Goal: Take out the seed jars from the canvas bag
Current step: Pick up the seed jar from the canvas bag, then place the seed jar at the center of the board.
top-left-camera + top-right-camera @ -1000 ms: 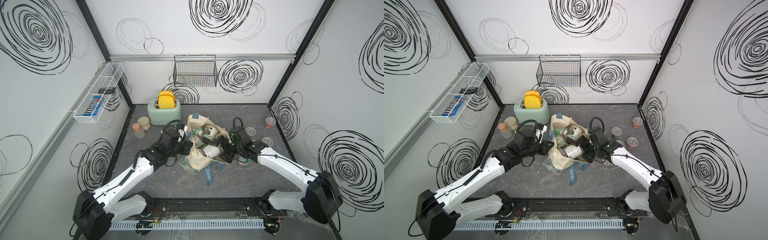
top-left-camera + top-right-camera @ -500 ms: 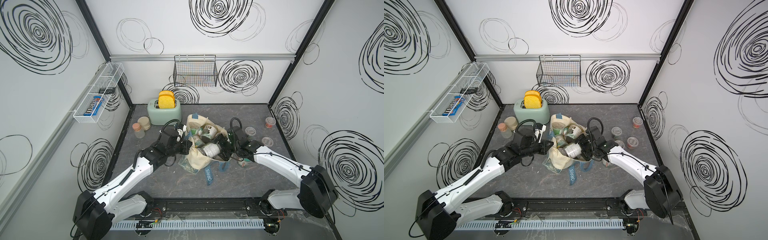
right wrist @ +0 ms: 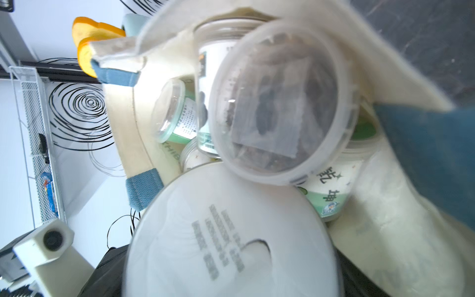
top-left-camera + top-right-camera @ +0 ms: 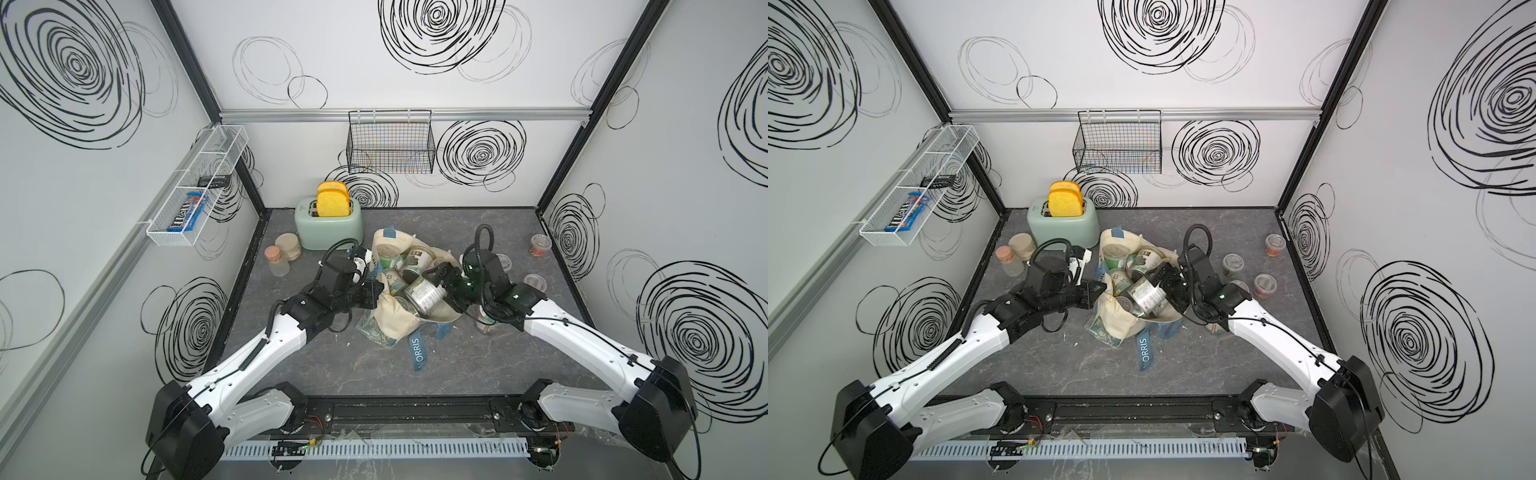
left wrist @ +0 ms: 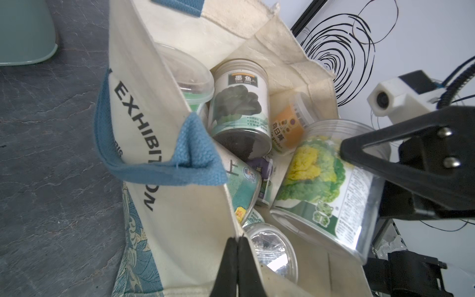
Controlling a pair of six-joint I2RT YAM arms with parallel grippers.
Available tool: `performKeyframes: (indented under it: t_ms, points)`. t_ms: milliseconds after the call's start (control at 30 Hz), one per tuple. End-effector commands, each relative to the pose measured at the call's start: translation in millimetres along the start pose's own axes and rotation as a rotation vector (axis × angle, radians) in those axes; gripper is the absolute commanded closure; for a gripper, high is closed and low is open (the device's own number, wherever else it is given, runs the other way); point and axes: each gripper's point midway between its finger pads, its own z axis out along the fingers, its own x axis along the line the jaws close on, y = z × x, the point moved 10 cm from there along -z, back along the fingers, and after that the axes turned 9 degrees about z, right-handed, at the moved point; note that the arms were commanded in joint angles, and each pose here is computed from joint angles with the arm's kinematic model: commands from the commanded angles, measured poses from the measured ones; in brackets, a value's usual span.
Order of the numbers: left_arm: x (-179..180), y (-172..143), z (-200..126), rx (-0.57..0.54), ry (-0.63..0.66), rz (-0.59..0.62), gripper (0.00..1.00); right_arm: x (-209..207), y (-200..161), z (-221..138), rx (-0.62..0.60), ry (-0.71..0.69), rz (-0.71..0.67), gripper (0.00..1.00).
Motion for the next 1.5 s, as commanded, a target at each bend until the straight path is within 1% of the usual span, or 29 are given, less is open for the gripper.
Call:
performKeyframes:
  t_ms: [0,167,300,500,700,833,967,1067,1200,1267,1333,1400,1467]
  points:
    - [6,-16,0,0.077,0.02,-0.008,1.0,31,7,-27,-0.117,0.139,-0.176,0.28]
    - [7,-17,1,0.083,0.02,-0.012,1.0,55,9,-64,-0.271,0.285,-0.39,0.29]
    - [7,-17,2,0.083,0.022,-0.013,1.0,68,11,-87,-0.373,0.339,-0.508,0.29]
    - [7,-16,2,0.084,0.024,-0.012,1.0,81,19,-111,-0.575,0.315,-0.699,0.28]
    - [7,-17,3,0.086,0.025,-0.01,1.0,86,23,-123,-0.759,0.274,-0.93,0.28]
    - [8,-16,4,0.088,0.028,-0.01,1.0,79,19,-130,-0.879,0.293,-1.069,0.27]
    - [9,-17,5,0.089,0.028,-0.01,1.0,67,16,-135,-0.99,0.308,-1.172,0.27]
    - [10,-17,6,0.088,0.031,-0.011,1.0,59,16,-134,-1.052,0.279,-1.226,0.27]
    - [12,-17,9,0.096,0.031,-0.014,1.0,54,23,-128,-1.108,0.198,-1.232,0.26]
    - [13,-17,9,0.095,0.033,-0.014,1.0,52,35,-122,-1.134,0.147,-1.176,0.26]
    - [13,-17,10,0.096,0.031,-0.015,1.0,50,60,-113,-1.097,0.11,-1.105,0.25]
    - [13,-16,10,0.094,0.028,-0.017,1.0,44,94,-104,-1.039,0.086,-1.003,0.25]
    - [13,-17,11,0.093,0.025,-0.018,1.0,37,123,-94,-1.024,0.05,-0.887,0.25]
